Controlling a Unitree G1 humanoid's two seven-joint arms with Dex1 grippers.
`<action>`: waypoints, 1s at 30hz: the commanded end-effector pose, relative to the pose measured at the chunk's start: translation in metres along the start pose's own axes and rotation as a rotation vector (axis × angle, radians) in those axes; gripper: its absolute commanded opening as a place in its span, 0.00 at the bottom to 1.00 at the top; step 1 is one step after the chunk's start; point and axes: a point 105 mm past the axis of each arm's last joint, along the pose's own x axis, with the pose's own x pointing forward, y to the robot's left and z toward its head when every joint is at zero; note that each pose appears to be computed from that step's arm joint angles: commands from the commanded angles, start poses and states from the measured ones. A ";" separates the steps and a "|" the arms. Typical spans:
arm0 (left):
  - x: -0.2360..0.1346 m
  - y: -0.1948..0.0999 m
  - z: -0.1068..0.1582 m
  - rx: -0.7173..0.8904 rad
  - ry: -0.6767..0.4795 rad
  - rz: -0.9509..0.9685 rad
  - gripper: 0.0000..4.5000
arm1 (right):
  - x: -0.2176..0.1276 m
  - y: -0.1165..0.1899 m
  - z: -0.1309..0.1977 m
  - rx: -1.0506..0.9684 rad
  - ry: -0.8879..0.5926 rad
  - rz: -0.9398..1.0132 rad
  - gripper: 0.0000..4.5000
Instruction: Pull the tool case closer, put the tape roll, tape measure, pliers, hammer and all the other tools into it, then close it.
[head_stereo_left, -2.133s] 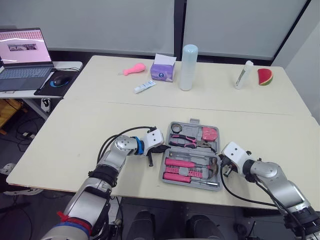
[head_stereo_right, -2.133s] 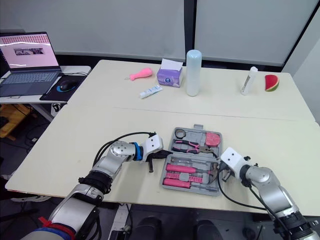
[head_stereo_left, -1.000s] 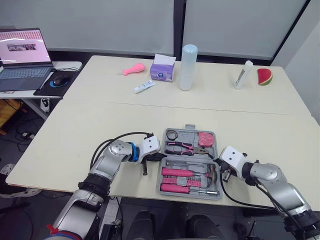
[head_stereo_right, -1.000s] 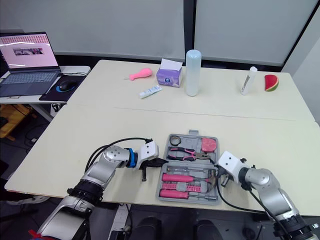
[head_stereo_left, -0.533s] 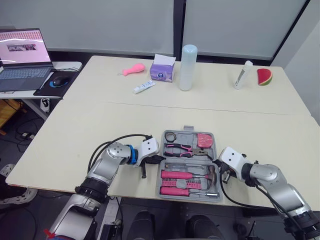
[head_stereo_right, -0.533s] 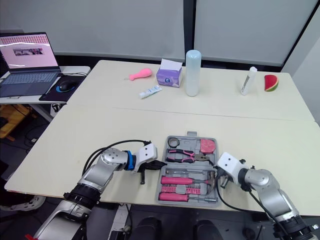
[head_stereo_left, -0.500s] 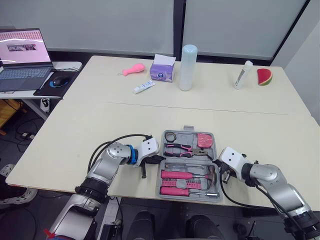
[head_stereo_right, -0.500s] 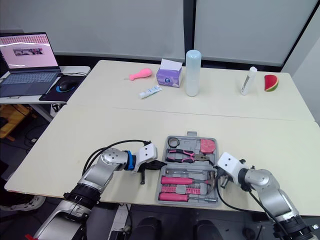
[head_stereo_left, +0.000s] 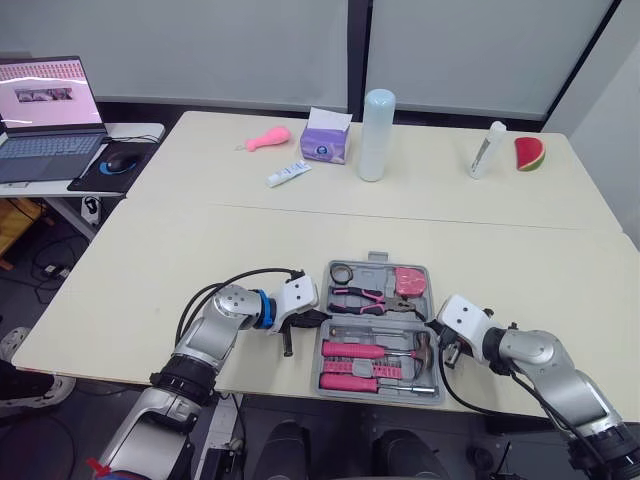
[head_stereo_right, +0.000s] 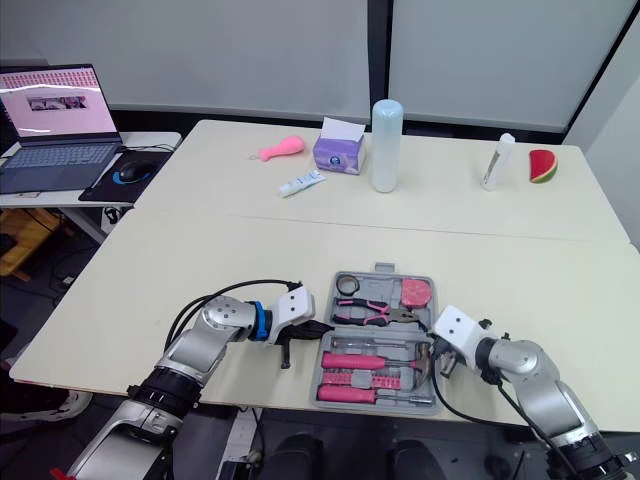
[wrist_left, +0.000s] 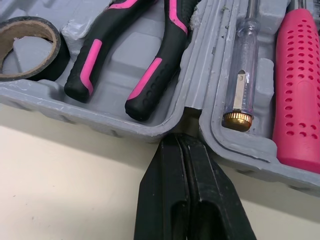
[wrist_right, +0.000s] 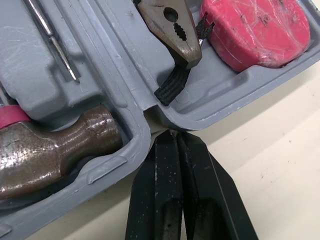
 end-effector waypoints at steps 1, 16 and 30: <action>-0.021 0.019 0.010 0.011 -0.060 0.092 0.00 | -0.019 -0.013 0.006 0.000 -0.015 -0.095 0.01; -0.017 -0.058 0.054 0.264 -0.166 -0.321 0.00 | -0.059 -0.004 0.019 0.160 -0.166 -0.196 0.01; 0.036 -0.077 0.029 0.330 -0.068 -0.397 0.00 | -0.052 0.003 0.028 0.254 -0.173 -0.163 0.01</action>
